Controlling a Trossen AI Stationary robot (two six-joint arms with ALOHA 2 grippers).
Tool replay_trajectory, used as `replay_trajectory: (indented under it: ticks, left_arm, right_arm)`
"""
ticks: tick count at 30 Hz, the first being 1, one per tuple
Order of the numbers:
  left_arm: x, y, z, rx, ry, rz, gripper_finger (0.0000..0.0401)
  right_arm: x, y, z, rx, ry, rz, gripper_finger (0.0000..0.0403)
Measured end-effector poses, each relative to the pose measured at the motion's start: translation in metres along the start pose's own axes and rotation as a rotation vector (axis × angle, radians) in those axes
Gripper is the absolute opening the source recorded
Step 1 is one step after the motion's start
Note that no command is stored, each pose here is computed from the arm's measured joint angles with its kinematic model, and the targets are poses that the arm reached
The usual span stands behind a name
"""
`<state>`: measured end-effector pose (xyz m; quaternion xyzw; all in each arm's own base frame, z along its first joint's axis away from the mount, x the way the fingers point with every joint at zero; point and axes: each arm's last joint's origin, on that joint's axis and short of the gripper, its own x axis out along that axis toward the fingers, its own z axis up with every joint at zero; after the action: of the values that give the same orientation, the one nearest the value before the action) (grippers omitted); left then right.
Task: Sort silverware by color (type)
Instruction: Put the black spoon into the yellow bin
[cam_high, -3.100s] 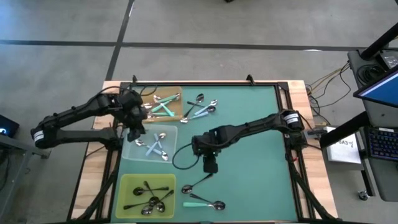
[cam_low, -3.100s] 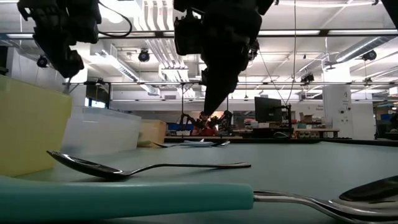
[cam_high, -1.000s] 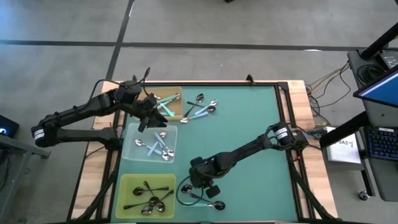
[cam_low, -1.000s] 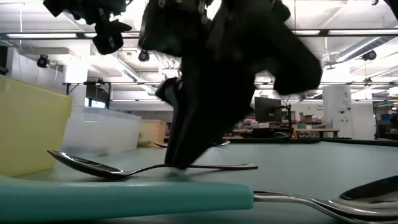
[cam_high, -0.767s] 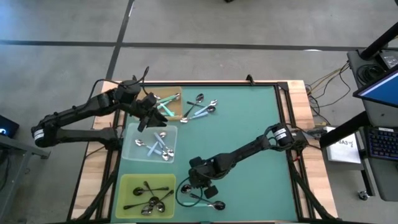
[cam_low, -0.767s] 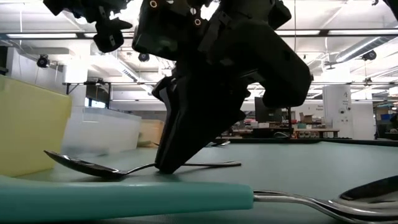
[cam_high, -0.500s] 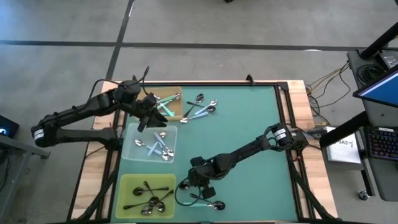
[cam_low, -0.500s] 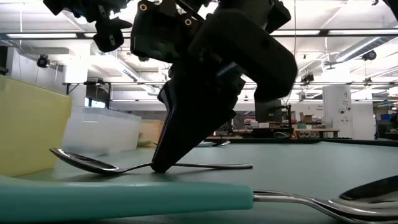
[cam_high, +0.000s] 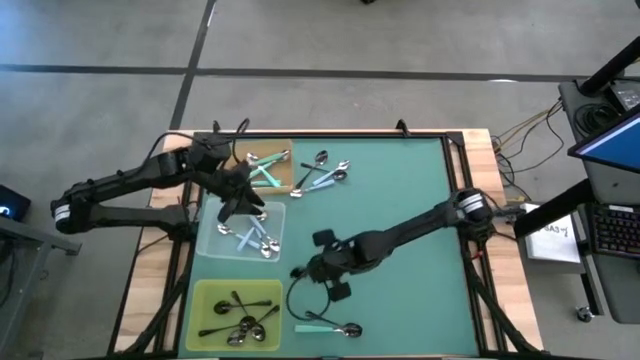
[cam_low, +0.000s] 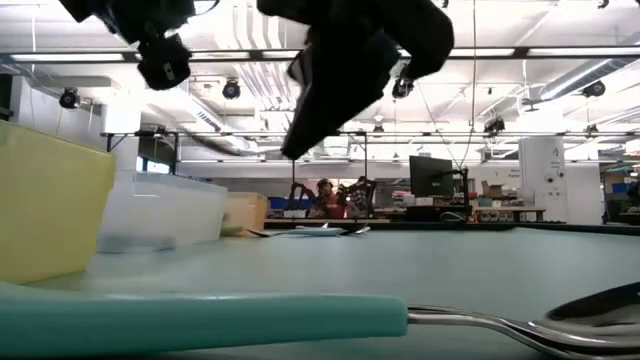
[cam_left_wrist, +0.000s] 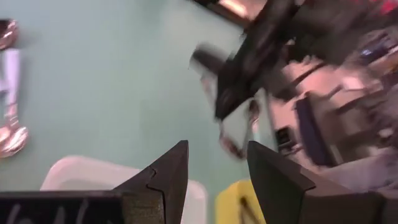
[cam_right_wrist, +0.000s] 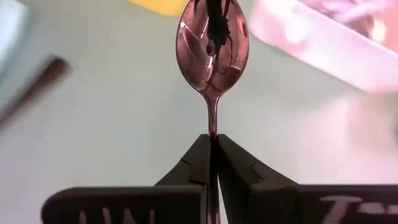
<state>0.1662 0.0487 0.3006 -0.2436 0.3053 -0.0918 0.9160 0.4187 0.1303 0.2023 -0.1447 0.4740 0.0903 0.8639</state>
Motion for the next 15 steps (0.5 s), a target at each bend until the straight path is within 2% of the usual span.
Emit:
replay_trajectory:
  ticks: [6, 10, 15]
  left_arm:
    - [0.008, 0.012, -0.012, 0.03, 0.028, 0.156, 0.0146]
    - [0.022, 0.023, -0.026, 0.014, 0.023, 0.158, 0.0146]
    - [0.044, 0.036, -0.042, -0.008, -0.093, 0.107, 0.0146]
  right_arm:
    - [-0.029, -0.034, -0.007, 0.068, 0.065, -0.146, 0.0009]
    - [-0.051, -0.062, -0.007, 0.136, 0.036, -0.259, 0.0009]
    - [-0.065, -0.1, -0.013, 0.334, 0.002, -0.309, 0.0009]
